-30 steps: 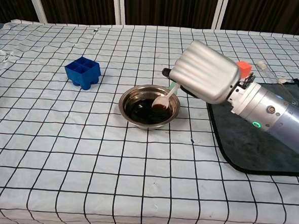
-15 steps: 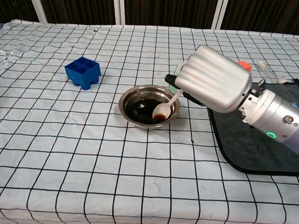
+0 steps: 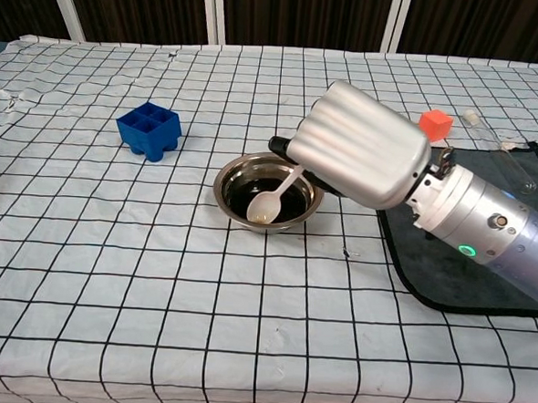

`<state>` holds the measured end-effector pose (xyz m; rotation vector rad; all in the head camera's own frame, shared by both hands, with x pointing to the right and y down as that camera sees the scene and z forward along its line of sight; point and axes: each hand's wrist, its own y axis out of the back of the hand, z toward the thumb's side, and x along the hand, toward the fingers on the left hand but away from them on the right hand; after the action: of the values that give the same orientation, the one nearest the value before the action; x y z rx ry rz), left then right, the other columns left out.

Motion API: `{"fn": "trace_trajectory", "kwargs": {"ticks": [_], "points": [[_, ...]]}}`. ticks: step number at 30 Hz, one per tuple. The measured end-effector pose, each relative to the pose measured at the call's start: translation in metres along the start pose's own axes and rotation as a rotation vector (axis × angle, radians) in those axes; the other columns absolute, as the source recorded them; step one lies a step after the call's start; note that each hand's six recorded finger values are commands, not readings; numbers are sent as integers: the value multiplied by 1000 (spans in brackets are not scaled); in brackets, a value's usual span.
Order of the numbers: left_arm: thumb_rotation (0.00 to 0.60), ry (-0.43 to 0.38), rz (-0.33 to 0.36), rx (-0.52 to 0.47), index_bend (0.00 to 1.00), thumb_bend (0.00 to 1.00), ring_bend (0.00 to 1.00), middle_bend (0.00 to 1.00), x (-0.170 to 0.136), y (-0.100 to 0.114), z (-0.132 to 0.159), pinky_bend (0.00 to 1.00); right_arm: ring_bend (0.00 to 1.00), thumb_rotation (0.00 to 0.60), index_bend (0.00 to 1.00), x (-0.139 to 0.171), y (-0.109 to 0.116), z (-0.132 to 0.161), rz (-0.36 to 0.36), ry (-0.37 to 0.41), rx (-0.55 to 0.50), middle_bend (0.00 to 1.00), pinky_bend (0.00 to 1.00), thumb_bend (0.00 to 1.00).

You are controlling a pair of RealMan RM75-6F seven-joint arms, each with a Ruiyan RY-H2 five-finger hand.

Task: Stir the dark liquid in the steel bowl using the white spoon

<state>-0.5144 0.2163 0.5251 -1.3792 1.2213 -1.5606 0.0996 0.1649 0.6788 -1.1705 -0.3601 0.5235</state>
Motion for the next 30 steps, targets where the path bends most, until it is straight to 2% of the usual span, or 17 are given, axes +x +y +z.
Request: {"fn": "trace_trajectory", "kwargs": {"ticks": [16, 30], "points": [[600, 3, 0, -3, 96, 220, 0, 6, 1, 0, -1, 18, 1000, 600, 814, -21, -19, 0, 52, -47, 1, 890, 1000, 407], [600, 5, -4, 1, 95, 220, 0, 7, 2, -1, -1, 18, 1000, 600, 813, -20, -36, -14, 102, -81, 27, 890, 1000, 408]]}}
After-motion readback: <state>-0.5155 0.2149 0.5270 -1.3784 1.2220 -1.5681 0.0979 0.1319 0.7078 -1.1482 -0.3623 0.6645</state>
